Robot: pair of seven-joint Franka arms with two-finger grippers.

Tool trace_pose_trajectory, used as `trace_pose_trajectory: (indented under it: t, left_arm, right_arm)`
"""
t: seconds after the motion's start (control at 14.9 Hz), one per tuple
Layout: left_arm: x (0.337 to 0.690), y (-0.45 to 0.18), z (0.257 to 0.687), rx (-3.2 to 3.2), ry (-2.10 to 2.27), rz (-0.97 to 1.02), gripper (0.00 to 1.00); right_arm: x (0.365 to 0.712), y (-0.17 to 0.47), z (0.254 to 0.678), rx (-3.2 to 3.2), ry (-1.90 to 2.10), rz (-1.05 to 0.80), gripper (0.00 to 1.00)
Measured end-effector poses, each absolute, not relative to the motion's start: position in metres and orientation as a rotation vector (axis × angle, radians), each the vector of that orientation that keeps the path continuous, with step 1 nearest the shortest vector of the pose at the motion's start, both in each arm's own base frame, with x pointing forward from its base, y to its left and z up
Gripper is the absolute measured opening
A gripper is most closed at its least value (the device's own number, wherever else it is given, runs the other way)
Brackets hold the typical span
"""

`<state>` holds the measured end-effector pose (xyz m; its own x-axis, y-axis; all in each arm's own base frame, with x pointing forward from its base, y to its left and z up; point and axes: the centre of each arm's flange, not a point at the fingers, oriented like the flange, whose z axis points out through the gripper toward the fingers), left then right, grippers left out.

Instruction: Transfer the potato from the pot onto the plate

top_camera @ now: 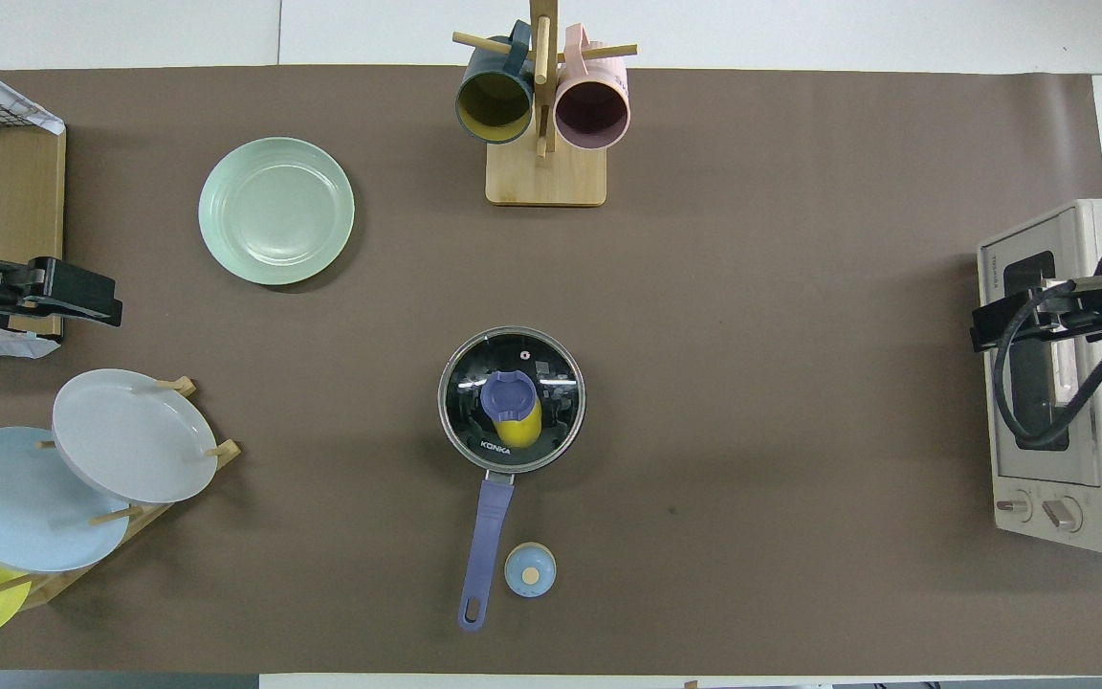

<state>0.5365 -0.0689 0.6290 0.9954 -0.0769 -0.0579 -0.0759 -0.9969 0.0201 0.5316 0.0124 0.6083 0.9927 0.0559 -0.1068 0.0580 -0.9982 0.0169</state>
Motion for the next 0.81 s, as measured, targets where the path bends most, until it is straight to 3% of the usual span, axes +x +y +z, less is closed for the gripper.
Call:
trace_pose_trajectory:
  t: [0.27,0.81]
  left_arm:
    - [0.537,-0.069,0.629,3.12,-0.119,-0.092,1.0]
    - [0.537,-0.069,0.629,3.12,-0.119,-0.092,1.0]
  right_arm:
    - [0.535,0.045,0.602,3.117,0.175,-0.091,1.0]
    - [0.524,0.204,0.577,3.189,0.059,-0.03,1.0]
